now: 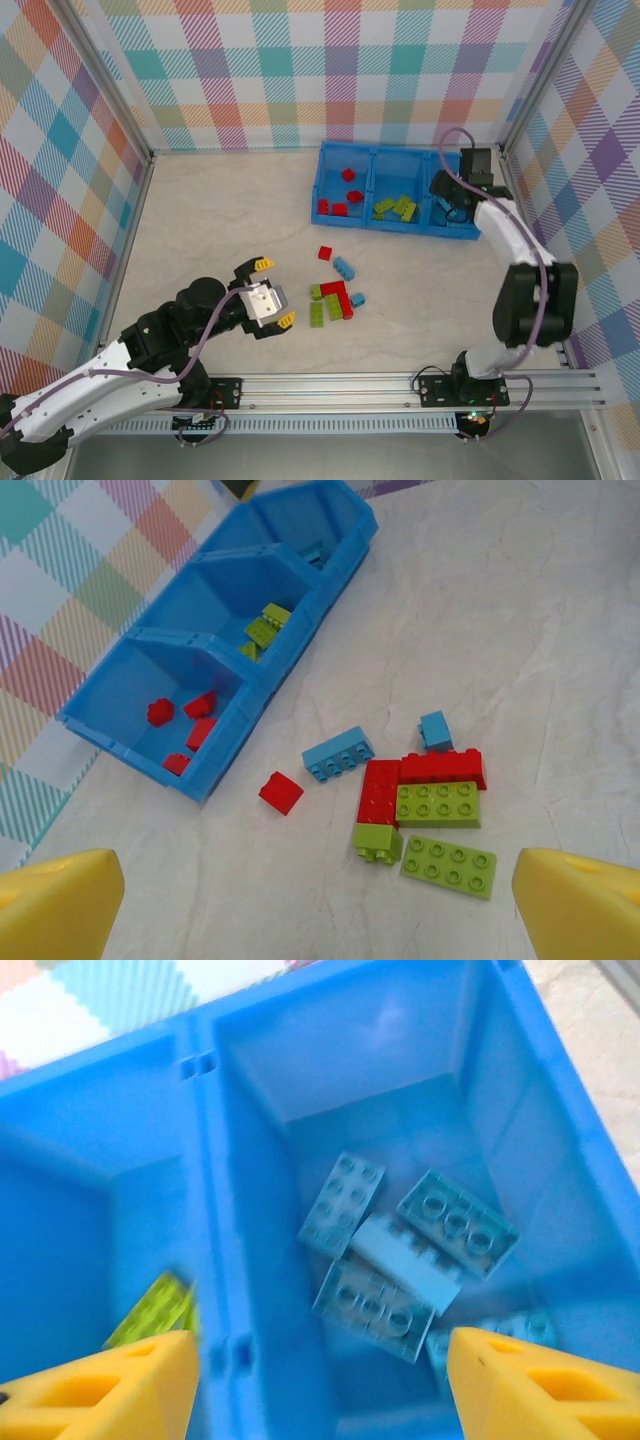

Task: Sort the legos into containers by color

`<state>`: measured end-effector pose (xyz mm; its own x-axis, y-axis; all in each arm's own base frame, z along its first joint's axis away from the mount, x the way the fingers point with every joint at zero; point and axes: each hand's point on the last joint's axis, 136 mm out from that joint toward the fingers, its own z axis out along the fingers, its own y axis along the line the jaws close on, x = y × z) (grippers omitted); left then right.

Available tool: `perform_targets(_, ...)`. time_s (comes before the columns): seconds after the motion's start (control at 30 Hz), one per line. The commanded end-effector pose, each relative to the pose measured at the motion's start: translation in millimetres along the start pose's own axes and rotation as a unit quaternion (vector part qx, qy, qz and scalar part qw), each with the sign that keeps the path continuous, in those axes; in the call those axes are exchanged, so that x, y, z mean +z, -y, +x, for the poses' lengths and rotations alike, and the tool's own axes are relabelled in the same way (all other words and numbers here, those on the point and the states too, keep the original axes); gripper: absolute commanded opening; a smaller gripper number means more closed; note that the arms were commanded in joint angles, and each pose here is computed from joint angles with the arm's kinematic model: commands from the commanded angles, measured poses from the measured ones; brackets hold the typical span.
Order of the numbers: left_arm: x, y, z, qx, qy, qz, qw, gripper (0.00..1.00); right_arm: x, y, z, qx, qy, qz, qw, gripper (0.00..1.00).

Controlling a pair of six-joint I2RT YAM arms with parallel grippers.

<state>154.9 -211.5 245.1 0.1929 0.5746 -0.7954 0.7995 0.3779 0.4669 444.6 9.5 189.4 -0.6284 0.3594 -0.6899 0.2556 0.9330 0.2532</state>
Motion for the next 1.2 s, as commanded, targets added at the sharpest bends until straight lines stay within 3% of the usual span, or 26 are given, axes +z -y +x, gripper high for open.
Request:
perform_targets(0.0,-7.0,11.4,-0.4,0.046,0.004,0.035,0.998,1.0,-50.7,-39.9,22.0,0.002,-0.003,-0.118,0.993,0.66)
perform_targets(0.17,-4.7,29.6,2.4,0.081,0.021,0.074,0.994,1.0,-93.6,-95.1,101.2,-0.068,-0.061,-0.232,0.968,0.65)
perform_targets(0.33,-1.0,38.0,10.0,0.094,0.006,0.097,0.991,1.0,-102.4,-143.9,180.5,-0.164,-0.14,-0.269,0.939,0.65)
perform_targets(0.47,0.2,38.9,13.8,0.094,-0.008,0.103,0.99,1.0,-85.9,-167.1,221.9,-0.211,-0.181,-0.274,0.921,0.66)
perform_targets(0.63,2.4,46.3,19.1,0.094,-0.015,0.121,0.988,1.0,-54.4,-183.8,252.4,-0.256,-0.224,-0.258,0.905,0.66)
perform_targets(0.83,3.7,46.4,22.9,0.095,-0.029,0.124,0.987,1.0,-18.4,-183.9,267.5,-0.284,-0.237,-0.219,0.903,0.67)
perform_targets(1.17,6.7,43.8,27.4,0.098,-0.04,0.116,0.988,1.0,5.9,-171.4,288.9,-0.291,-0.264,-0.186,0.901,0.43)
